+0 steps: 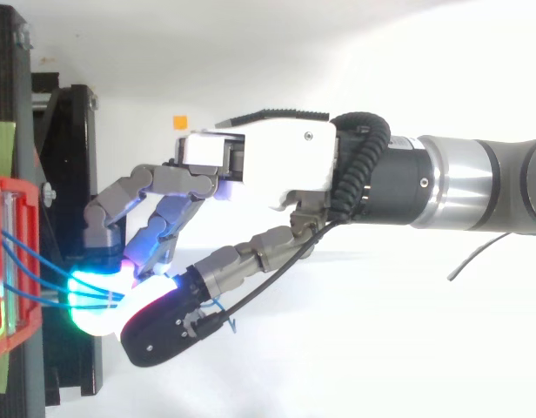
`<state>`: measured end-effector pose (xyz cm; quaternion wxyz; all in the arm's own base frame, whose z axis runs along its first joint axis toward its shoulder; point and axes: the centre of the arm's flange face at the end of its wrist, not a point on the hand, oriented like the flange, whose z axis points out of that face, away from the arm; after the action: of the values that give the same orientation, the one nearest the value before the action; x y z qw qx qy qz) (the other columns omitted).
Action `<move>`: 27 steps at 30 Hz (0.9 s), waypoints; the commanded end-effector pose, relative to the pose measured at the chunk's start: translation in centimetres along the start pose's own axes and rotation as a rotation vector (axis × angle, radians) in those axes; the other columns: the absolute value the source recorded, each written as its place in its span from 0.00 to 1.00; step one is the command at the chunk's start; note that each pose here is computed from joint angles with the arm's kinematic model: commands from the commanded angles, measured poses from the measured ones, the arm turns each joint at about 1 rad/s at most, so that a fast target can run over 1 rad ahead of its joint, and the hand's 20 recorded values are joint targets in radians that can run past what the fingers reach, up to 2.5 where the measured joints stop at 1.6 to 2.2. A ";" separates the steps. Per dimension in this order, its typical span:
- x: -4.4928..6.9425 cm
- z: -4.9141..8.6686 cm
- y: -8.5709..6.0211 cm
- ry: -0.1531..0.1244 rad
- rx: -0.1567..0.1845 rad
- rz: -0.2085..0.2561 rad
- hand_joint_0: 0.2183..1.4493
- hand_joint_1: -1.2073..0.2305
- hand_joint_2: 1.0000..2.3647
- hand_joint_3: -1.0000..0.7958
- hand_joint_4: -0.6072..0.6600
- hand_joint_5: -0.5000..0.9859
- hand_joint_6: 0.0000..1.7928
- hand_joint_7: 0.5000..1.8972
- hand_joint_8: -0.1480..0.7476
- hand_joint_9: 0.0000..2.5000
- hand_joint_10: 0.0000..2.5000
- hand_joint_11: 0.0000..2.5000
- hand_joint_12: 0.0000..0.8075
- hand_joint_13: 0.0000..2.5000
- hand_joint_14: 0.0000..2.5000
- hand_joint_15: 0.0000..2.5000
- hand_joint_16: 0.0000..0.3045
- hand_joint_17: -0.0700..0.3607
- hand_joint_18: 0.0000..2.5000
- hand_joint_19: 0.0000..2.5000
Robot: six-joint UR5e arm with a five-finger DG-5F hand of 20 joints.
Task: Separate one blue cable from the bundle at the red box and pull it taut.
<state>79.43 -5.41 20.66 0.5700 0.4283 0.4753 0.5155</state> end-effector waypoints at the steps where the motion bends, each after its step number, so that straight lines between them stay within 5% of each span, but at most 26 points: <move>1: -0.2 0.0 -0.1 -0.002 0.001 0.001 0.33 0.34 0.01 0.45 0.63 0.21 0.50 0.35 0.64 0.38 0.00 0.35 0.53 0.41 0.01 0.22 0.16 0.42 0.39 0.22; 9: -0.2 0.0 -0.1 0.001 0.004 0.000 0.35 0.28 0.02 0.48 0.58 0.21 0.51 0.39 0.64 0.41 0.01 0.41 0.53 0.43 0.01 0.25 0.16 0.41 0.40 0.23; 27: -0.3 -0.1 0.0 0.007 0.003 0.000 0.47 0.20 0.00 0.30 0.54 0.22 0.53 0.46 0.64 0.46 0.01 0.47 0.53 0.48 0.01 0.28 0.14 0.39 0.42 0.23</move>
<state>79.36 -5.77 20.58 0.5677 0.4276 0.4782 0.5161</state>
